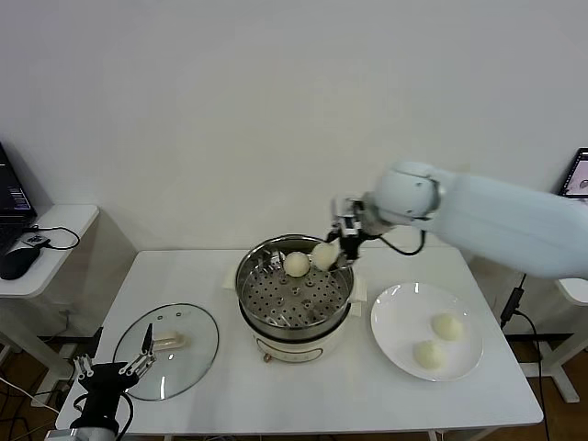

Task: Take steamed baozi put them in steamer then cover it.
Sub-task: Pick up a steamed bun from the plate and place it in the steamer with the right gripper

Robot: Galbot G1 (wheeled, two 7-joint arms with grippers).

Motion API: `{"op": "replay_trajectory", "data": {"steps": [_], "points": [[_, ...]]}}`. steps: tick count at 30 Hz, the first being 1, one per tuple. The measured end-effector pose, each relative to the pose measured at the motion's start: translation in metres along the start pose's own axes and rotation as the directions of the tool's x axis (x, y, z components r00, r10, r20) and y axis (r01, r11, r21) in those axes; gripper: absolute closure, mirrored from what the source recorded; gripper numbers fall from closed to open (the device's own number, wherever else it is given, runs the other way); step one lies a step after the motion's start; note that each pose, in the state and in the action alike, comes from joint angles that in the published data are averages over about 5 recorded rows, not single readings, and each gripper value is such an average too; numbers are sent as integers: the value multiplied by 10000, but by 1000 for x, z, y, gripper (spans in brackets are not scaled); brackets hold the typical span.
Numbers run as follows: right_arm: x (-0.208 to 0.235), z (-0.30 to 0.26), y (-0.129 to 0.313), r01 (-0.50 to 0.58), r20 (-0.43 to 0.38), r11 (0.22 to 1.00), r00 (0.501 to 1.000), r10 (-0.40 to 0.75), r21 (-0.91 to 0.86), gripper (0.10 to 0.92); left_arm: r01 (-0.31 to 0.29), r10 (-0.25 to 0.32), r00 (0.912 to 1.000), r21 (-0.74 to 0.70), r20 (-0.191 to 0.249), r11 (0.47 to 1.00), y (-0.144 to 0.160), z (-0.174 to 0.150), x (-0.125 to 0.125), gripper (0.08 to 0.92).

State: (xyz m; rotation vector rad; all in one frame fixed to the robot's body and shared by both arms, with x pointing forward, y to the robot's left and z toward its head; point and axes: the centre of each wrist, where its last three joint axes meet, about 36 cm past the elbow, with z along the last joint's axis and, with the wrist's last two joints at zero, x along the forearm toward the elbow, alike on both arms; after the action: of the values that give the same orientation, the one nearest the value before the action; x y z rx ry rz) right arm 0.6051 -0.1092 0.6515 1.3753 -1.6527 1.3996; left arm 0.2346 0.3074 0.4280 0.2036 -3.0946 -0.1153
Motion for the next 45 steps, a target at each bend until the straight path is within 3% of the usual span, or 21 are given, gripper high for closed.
{"op": "replay_trajectory", "data": {"steps": [16, 30, 33, 40, 45], "points": [[-86, -65, 11, 299, -117, 9996, 9995, -299, 3, 411, 85, -86, 9999, 96, 140, 9999, 0, -2, -3, 177], [-116, -82, 12, 205, -249, 9997, 9995, -209, -142, 403, 118, -119, 9999, 82, 100, 9999, 1, 1, -6, 177], [-117, -82, 11, 200, -268, 9996, 9994, -205, -180, 376, 121, -122, 9999, 89, 103, 9999, 2, 1, -6, 177], [-108, -78, 7, 262, -284, 9996, 9992, -264, -63, 216, 121, -122, 9999, 112, 106, 9999, 1, 1, -6, 177], [-79, -64, -4, 374, -196, 9991, 9991, -370, 203, 200, 114, -115, 9999, 114, 96, 9999, 1, 1, -5, 177]]}}
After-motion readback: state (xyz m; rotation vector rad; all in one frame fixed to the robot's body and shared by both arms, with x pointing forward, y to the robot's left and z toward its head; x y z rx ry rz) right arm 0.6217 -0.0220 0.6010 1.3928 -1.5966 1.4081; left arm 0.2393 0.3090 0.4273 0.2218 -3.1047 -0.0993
